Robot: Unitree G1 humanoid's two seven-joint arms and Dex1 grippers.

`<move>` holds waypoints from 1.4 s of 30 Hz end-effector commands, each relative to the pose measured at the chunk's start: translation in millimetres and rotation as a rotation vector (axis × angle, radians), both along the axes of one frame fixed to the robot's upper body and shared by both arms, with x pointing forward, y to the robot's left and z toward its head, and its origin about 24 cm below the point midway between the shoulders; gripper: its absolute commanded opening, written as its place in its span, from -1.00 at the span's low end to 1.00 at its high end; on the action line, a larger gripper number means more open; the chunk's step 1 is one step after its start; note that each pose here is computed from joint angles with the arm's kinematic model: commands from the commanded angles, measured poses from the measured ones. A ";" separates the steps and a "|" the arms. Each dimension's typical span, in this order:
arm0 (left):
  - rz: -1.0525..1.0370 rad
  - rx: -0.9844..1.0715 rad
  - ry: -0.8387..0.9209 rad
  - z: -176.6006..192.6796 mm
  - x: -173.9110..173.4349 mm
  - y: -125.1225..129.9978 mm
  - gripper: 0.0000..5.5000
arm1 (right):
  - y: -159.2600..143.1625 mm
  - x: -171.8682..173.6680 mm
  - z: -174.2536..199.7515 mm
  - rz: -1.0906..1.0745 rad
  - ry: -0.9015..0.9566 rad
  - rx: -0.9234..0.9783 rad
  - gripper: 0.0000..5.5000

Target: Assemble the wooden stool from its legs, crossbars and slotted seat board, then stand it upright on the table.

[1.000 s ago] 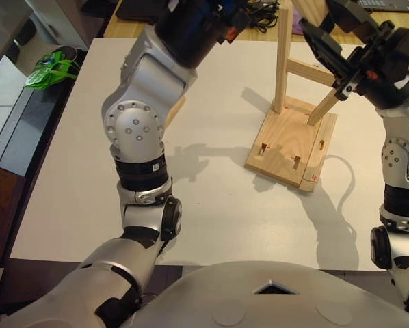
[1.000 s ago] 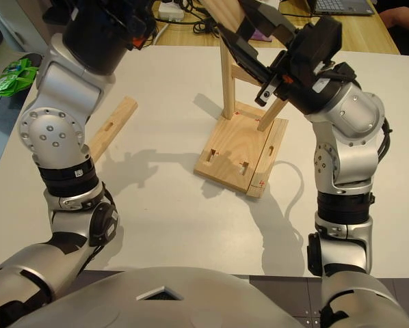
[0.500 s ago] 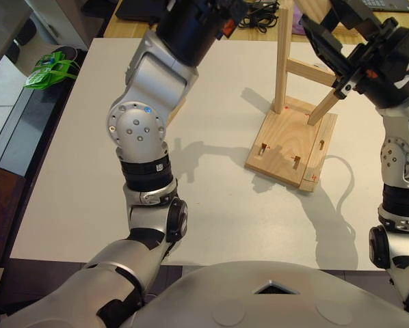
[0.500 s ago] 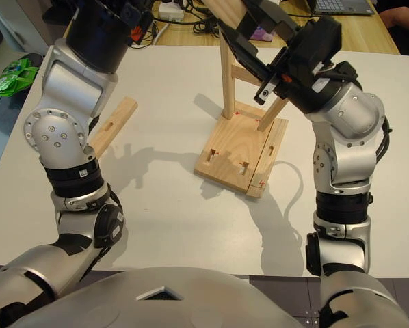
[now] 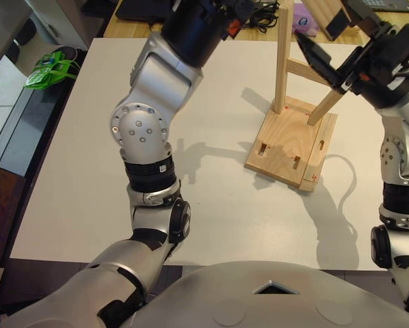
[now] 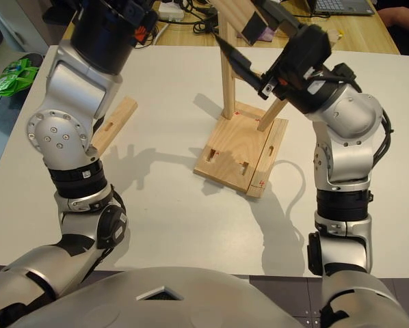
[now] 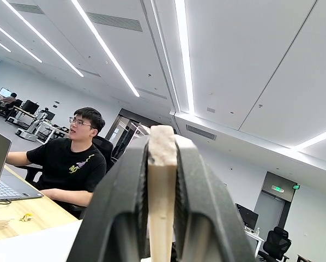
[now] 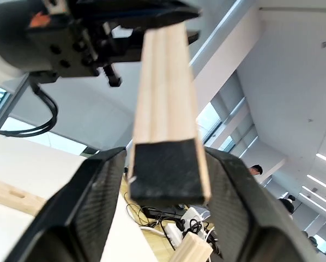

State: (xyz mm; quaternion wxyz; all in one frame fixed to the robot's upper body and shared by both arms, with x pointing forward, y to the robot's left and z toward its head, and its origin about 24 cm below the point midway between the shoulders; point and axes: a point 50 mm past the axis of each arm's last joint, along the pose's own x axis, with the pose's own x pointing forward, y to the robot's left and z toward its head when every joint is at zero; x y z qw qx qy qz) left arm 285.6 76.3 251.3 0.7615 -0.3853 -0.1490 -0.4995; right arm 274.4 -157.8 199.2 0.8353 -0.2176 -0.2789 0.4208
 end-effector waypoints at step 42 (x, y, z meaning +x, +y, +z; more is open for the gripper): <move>0.727 0.839 0.064 -161.2 24.3 181.7 -0.85 | -94.8 -86.5 -100.4 -0.025 0.814 -0.542 0.82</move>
